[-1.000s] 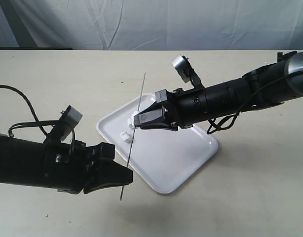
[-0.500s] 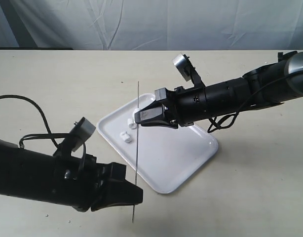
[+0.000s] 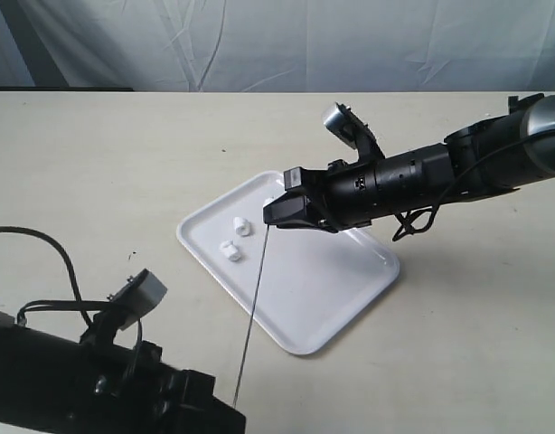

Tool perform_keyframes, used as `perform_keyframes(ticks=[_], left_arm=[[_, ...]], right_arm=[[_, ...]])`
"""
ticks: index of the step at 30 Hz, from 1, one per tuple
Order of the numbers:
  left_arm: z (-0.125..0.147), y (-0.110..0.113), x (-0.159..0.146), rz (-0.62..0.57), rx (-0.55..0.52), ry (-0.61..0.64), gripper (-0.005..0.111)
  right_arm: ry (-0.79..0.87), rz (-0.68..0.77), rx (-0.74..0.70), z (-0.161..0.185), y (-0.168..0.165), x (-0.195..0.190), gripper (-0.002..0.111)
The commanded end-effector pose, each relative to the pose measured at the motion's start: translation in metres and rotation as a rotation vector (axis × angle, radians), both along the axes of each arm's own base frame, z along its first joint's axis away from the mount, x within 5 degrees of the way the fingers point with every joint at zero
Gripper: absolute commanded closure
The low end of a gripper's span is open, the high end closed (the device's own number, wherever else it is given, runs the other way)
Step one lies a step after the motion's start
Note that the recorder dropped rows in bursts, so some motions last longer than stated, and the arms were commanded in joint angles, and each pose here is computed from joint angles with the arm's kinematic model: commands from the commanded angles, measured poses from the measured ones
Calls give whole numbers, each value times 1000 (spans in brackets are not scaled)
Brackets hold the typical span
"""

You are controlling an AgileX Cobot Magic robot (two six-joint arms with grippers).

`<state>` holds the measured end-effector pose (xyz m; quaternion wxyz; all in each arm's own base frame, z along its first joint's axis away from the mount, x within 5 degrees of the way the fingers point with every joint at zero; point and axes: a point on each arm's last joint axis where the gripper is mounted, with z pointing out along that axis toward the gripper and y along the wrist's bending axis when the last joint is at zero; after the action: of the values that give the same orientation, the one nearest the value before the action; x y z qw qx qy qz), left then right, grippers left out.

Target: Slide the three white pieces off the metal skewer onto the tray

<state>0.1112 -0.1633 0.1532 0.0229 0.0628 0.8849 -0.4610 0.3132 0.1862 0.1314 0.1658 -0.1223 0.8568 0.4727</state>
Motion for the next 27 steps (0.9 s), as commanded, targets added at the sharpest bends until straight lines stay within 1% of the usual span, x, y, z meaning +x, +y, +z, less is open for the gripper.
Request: perform_keyframes(ticks=[1,5,11,13,16,18,19,21,23,24,27], left_arm=[[4,4,-14,-38,-39,15,107],[4,11,-26,-52,-61,47,107],[-4,22,-40,-48,-40,84,107],[-7,25,-43,-47,-30,91,107],[-9,28,-43,-31,0,47,107],[-9,31,-39,0,35,3,107],[-9,33,-36,23,57,-29,107],[-7,36,-29,74,101,-100,107],[-2,38,-20,129,137,-173,107],[1,39,-17,150,142,-205,107],[13,39,-12,182,124,-269,107]], right_arm=[[-29,-60,-27,2,-2,6,85],[-42,-77,-42,1,-4,8,85],[-51,-94,-69,-1,-5,10,85],[-55,-78,-78,-1,-5,9,85],[-68,-54,-105,-3,-6,8,85],[-87,-11,-133,-5,-7,5,83],[-92,5,-144,-6,-7,4,81],[-103,40,-166,-7,-8,2,72],[-96,41,-170,-8,-8,2,64],[-96,42,-170,-8,-8,2,62],[-101,42,-166,-5,-8,2,61]])
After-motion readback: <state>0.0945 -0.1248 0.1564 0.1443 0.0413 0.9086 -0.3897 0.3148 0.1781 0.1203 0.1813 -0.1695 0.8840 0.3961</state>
